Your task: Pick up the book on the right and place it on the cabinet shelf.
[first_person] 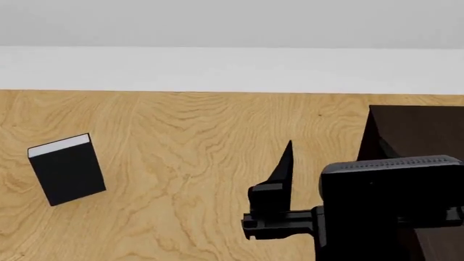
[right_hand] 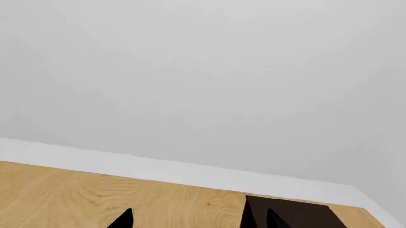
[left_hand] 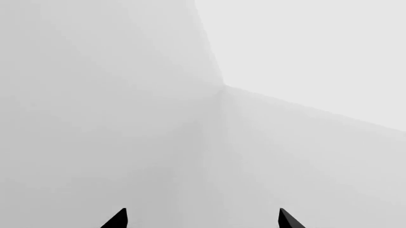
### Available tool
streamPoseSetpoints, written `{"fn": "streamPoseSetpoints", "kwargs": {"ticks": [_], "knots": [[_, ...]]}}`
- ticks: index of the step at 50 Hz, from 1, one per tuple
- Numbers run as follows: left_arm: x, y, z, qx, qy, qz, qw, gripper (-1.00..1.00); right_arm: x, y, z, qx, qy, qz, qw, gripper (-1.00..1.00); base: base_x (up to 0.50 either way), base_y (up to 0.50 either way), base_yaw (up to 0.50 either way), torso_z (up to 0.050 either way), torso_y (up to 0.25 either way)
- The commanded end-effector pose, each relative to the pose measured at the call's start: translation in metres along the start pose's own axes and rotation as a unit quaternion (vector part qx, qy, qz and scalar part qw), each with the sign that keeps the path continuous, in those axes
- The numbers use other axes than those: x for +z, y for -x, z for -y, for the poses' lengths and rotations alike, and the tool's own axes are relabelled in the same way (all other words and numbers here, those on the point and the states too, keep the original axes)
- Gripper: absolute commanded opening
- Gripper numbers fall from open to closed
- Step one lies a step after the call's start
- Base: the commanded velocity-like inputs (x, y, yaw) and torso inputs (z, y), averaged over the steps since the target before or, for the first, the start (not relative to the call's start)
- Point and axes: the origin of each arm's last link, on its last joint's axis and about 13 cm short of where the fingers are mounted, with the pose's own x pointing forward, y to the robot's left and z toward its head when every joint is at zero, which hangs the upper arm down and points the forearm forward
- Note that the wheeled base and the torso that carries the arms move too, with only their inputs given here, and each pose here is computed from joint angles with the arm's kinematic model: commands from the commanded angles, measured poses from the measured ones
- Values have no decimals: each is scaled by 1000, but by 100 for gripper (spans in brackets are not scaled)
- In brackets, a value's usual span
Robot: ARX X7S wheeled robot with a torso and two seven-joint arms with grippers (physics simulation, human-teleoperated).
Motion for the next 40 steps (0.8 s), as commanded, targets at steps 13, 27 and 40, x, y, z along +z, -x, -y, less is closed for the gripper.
{"fn": "streamPoseSetpoints", "kwargs": {"ticks": [13, 27, 40], "knots": [[-1, 0, 0, -6, -4, -3, 1000, 100, 45, 26, -7, 85, -26, -122, 989, 100, 0, 0, 0, 0, 0], [-1, -1, 2, -10, -6, -6, 1000, 100, 66, 39, -5, 118, -72, -211, 968, 100, 0, 0, 0, 0, 1], [0, -1, 2, -11, -6, -6, 1000, 100, 74, 48, -7, 141, -101, -265, 949, 100, 0, 0, 0, 0, 0]]}}
